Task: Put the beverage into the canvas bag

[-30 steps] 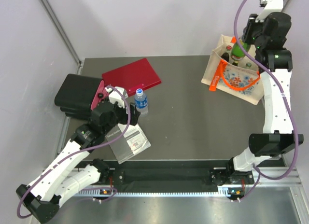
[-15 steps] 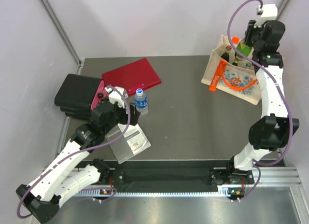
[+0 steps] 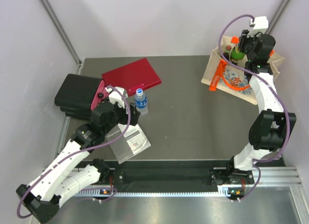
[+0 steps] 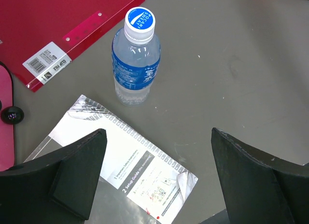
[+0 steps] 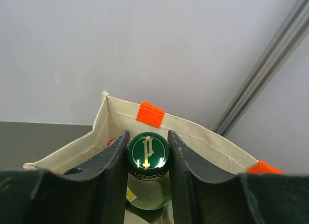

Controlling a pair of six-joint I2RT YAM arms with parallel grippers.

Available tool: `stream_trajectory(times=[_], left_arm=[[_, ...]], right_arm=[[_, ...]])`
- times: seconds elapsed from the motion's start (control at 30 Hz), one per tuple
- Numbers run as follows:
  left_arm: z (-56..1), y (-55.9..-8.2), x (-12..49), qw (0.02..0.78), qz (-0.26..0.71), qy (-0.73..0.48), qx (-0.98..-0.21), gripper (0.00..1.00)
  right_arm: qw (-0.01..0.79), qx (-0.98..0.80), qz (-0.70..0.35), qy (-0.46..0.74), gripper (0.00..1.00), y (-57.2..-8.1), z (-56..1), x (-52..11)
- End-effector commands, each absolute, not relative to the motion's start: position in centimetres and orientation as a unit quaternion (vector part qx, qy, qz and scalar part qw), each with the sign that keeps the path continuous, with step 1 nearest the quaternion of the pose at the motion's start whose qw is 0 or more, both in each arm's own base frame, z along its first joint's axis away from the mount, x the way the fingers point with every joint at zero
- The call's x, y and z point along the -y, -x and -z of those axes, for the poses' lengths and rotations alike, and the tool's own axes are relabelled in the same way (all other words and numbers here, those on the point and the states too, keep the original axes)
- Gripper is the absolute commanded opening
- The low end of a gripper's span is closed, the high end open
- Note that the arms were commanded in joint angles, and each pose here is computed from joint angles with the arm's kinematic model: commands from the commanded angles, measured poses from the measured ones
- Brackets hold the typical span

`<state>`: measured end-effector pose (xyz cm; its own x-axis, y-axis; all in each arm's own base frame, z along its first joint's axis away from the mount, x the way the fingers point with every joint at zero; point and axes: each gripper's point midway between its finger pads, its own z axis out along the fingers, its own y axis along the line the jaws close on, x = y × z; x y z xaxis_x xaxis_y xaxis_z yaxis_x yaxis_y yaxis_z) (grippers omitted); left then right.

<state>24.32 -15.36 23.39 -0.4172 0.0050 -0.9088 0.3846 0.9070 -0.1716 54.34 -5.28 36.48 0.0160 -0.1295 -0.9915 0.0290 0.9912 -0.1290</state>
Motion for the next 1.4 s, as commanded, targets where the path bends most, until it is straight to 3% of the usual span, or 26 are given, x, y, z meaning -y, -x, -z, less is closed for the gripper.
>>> stream_trajectory(times=[0.0,0.47,1.37], left_arm=[[-24.0,-24.7,15.8,0.538,0.187,-0.121,-0.813,0.93],[-24.2,-24.6,15.6,0.542,0.186,-0.120,-0.811,0.93],[-24.3,-24.5,15.7,0.542,0.189,-0.120,-0.810,0.93]], right_arm=[[0.789,-0.611,0.048,0.043,0.00,-52.2,-44.3,4.6],[0.801,-0.594,0.036,0.071,0.00,-52.7,-48.7,3.2],[0.759,-0.644,-0.037,0.087,0.00,-53.3,-41.3,-0.9]])
